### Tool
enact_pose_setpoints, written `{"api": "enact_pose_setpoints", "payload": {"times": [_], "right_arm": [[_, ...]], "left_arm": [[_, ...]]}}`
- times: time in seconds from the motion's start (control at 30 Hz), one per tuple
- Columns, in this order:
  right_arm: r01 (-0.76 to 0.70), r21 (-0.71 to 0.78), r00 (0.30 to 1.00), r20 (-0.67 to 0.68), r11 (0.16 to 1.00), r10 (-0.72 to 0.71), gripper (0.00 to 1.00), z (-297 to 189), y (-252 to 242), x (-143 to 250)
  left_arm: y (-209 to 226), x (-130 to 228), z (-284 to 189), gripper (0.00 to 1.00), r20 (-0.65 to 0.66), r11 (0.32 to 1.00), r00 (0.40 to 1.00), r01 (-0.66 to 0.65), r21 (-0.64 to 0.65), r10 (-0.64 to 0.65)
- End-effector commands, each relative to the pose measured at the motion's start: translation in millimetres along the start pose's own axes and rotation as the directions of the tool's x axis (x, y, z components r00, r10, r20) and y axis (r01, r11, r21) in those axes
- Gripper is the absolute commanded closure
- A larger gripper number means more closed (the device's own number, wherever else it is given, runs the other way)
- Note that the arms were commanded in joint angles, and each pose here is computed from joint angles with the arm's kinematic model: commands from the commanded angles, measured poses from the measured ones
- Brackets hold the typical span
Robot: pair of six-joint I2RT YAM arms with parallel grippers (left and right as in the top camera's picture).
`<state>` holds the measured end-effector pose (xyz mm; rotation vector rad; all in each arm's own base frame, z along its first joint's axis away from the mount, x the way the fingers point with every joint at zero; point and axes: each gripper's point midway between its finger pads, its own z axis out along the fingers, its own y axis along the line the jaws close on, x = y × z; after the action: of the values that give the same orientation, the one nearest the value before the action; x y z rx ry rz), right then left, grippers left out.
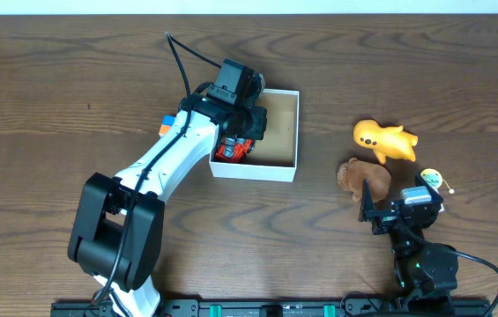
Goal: Pack container
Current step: 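Lower the truck into the box's left side and open the left gripper, then move the left gripper back to the Rubik's cube and grasp it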
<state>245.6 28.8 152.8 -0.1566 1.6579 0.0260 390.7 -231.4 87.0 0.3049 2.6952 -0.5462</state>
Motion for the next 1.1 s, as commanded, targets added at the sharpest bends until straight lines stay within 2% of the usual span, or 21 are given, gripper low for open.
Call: {"api": "enact_pose_setpoints", "payload": {"times": [0.0,0.13,0.63,1.07], "right_arm": [[-0.015,0.005,1.0,-0.004,1.0,0.015,0.01,0.0,-1.1,1.6],[-0.015,0.005,1.0,-0.004,1.0,0.015,0.01,0.0,-1.1,1.6],[-0.015,0.005,1.0,-0.004,1.0,0.015,0.01,0.0,-1.1,1.6],[-0.015,0.005,1.0,-0.004,1.0,0.015,0.01,0.0,-1.1,1.6]], "left_arm": [[-2.7,-1.5,-4.0,0.94,-0.01,1.0,1.0,0.012,0.006,-0.012],[1.5,5.6,-4.2,0.94,-0.037,1.0,0.999,0.019,-0.015,-0.02],[40.4,-5.1,-9.2,0.94,0.029,0.971,1.0,0.018,-0.24,-0.011],[45.9,5.2,-10.8,0.94,-0.01,0.963,1.0,0.017,-0.268,-0.021]]}}
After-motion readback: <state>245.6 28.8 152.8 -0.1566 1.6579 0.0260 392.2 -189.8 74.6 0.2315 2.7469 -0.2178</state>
